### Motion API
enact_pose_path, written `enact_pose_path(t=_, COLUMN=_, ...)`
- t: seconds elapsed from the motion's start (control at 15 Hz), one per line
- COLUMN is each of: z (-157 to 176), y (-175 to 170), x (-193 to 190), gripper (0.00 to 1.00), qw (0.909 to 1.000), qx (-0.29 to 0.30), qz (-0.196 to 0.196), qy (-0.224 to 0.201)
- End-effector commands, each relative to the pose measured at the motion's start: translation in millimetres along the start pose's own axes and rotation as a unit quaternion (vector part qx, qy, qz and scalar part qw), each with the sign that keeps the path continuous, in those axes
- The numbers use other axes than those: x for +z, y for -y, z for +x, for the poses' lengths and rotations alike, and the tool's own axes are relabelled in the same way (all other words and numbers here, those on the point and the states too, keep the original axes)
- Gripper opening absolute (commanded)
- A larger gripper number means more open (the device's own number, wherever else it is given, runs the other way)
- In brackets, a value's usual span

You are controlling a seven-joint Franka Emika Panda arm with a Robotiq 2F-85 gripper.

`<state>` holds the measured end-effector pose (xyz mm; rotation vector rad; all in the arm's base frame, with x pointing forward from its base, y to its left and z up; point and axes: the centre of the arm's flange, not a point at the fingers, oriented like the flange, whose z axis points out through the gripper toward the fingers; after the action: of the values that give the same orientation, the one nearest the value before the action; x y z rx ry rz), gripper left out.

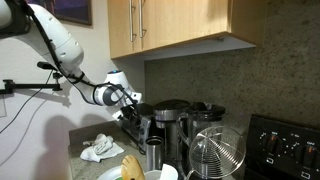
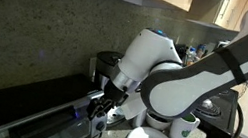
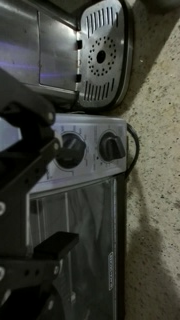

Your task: Turn the top knob of the toaster oven

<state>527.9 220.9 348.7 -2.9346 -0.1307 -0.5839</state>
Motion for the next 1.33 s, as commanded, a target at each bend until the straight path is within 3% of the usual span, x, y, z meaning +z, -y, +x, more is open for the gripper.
enact_pose_path(t=0.0, z=-4, y=3, x=-25, gripper=1.0, qw=0.9992, qx=-0.028, qz=-0.007, qy=0.027)
enact_pose_path(t=0.4, z=-11, y=9, x=-41, gripper=1.0, qw=0.9959, qx=-0.056, qz=-0.009, qy=0.071)
enact_pose_path(t=0.8, z=-15, y=8, x=-45, gripper=1.0, qw=0.9939, qx=-0.065, qz=-0.019, qy=0.087)
enact_pose_path(t=1.27, z=-23, y=6, x=-82, gripper=1.0, qw=0.9895, qx=-0.091, qz=-0.018, qy=0.111)
